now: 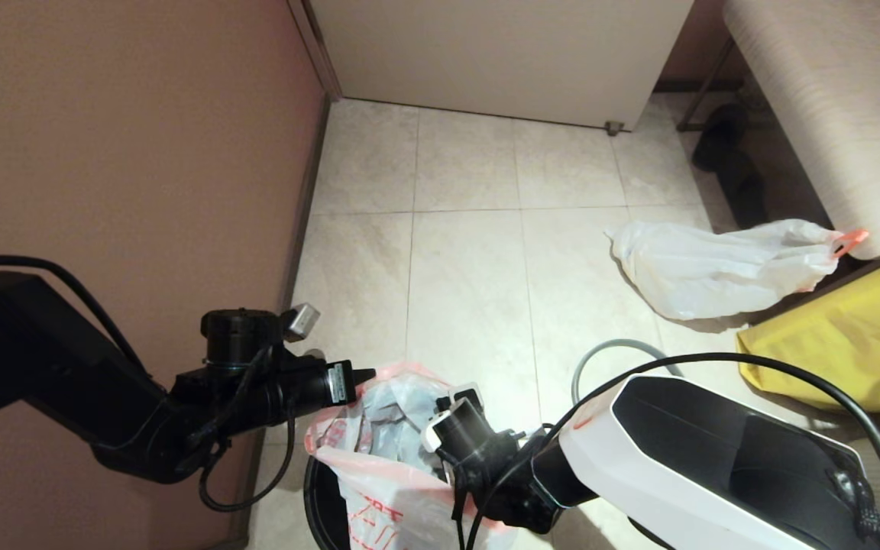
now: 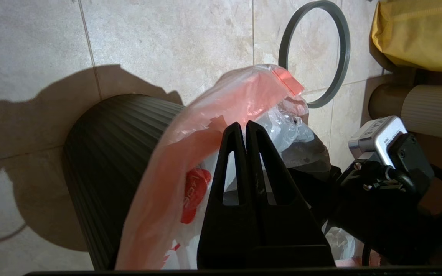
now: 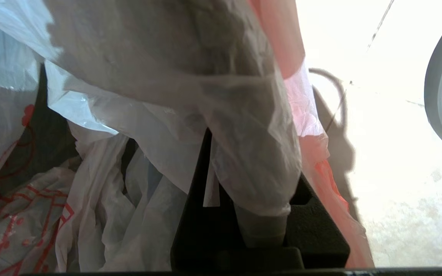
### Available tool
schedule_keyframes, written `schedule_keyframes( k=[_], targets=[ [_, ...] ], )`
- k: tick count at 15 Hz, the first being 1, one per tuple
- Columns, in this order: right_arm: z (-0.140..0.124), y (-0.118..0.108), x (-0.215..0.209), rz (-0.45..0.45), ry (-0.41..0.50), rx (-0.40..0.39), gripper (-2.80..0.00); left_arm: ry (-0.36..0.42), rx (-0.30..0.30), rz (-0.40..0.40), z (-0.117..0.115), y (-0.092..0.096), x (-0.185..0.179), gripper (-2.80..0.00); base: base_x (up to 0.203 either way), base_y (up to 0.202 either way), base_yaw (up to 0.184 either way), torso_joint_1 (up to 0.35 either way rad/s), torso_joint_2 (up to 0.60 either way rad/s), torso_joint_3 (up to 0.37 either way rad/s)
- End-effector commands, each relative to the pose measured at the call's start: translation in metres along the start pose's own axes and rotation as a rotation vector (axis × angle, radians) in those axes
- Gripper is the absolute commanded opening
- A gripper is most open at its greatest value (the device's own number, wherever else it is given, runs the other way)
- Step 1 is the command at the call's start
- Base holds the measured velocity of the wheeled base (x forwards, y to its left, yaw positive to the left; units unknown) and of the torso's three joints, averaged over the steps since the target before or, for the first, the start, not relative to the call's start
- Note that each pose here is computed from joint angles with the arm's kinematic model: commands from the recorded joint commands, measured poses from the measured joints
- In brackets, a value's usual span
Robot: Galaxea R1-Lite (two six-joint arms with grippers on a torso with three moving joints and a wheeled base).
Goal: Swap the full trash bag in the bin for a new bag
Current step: Put the new garbage bag on the trash can
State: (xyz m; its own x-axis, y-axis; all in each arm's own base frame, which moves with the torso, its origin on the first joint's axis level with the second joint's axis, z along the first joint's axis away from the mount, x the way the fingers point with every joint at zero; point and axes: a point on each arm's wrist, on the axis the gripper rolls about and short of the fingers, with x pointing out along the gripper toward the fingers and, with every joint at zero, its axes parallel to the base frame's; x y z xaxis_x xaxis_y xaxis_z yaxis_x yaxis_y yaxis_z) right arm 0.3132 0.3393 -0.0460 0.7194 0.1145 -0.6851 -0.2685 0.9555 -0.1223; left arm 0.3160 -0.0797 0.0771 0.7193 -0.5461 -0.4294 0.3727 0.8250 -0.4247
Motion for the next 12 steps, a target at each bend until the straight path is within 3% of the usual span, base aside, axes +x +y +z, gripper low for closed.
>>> schedule_keyframes(
  k=[1, 6, 9, 12],
  targets=[
    [-0.009, 0.001, 0.008, -0.004, 0.014, -0.006, -2.80, 0.014, -0.006, 0.003, -0.004, 0.003, 0.004, -2.80, 0.000, 0.000, 0.000, 0.000, 0.00, 0.000],
    [-0.009, 0.001, 0.008, -0.004, 0.012, -0.003, -2.80, 0.048, 0.024, -0.006, -0.009, -0.004, 0.002, -2.80, 0.000, 0.000, 0.000, 0.000, 0.00, 0.000],
    [-0.008, 0.002, 0.007, -0.002, 0.008, -0.002, -2.80, 0.093, 0.037, 0.034, -0.020, 0.008, 0.015, -2.80, 0.000, 0.000, 0.000, 0.000, 0.00, 0.000],
    [-0.005, 0.002, 0.004, 0.002, 0.002, 0.000, -2.80, -0.015, 0.057, 0.084, -0.012, 0.020, 0.022, -2.80, 0.000, 0.000, 0.000, 0.000, 0.00, 0.000]
  ],
)
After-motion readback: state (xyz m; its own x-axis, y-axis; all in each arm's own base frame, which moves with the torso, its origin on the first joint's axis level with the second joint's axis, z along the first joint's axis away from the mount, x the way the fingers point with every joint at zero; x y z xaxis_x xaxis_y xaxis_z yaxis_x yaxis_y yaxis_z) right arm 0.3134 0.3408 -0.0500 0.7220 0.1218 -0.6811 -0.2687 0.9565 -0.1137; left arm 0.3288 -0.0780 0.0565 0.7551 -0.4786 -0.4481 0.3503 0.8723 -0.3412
